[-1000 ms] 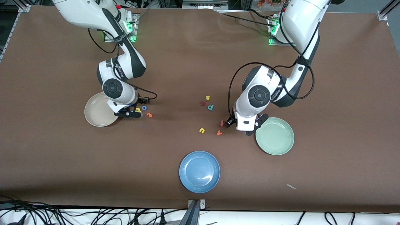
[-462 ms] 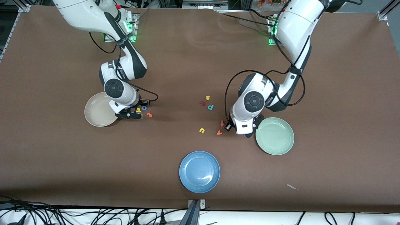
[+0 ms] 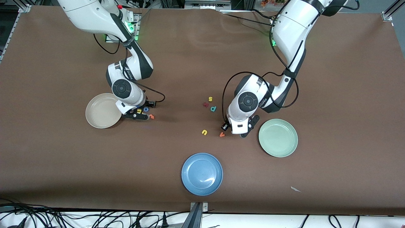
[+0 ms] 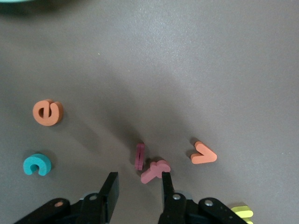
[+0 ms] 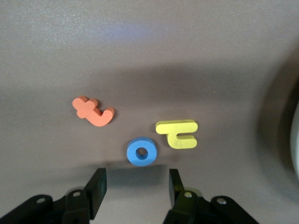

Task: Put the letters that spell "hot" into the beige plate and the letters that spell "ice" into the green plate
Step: 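Grasp the blue ring with the right gripper while the left gripper grasps the red letter, then drop the ring in the white plate while the left gripper drops its letter, then grasp the yellow letter with the right gripper while the left gripper grasps the orange e, then drop the yellow letter in the white plate while the left gripper drops the orange e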

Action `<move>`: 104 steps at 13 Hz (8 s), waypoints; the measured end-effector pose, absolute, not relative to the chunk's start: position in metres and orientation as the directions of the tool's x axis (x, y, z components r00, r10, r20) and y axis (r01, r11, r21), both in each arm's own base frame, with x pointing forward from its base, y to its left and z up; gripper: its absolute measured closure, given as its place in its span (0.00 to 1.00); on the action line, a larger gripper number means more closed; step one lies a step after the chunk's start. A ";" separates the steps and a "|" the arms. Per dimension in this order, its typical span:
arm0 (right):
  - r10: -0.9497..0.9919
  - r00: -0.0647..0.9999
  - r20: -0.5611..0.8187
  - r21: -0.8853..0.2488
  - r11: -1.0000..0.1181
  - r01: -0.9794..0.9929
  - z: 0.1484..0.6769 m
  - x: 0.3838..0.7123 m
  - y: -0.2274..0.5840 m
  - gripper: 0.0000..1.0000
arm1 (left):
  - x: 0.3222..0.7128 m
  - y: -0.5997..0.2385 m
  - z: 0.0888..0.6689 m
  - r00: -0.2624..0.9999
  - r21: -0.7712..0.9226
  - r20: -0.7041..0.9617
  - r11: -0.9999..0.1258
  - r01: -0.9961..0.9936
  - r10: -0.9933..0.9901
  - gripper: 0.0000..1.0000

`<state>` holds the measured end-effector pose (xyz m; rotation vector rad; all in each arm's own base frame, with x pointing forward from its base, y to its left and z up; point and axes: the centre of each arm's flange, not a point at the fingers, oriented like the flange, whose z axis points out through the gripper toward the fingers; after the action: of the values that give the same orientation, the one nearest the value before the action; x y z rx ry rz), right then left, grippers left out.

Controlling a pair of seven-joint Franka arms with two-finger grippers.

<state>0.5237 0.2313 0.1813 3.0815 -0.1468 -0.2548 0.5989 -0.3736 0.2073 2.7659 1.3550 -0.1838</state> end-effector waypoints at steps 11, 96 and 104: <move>-0.101 0.988 -0.115 0.028 -0.995 -0.099 0.172 0.530 0.231 0.38 | 0.599 -0.366 0.189 0.634 -0.031 -0.086 -0.638 0.769 0.769 0.59; -0.757 0.639 -0.133 0.192 -0.652 -0.733 0.292 0.561 0.133 0.74 | 0.637 -0.172 0.230 0.855 -0.178 -0.069 -0.849 0.497 0.514 0.73; -0.527 0.822 -0.216 0.208 -0.847 -0.488 0.215 0.545 0.016 0.74 | 0.623 -0.208 0.253 0.874 -0.188 -0.117 -0.875 0.447 0.471 0.03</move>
<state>0.5447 0.0156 0.2147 2.8605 -0.8014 -0.4011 0.6230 -0.2080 0.2534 3.1913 0.7866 -0.2631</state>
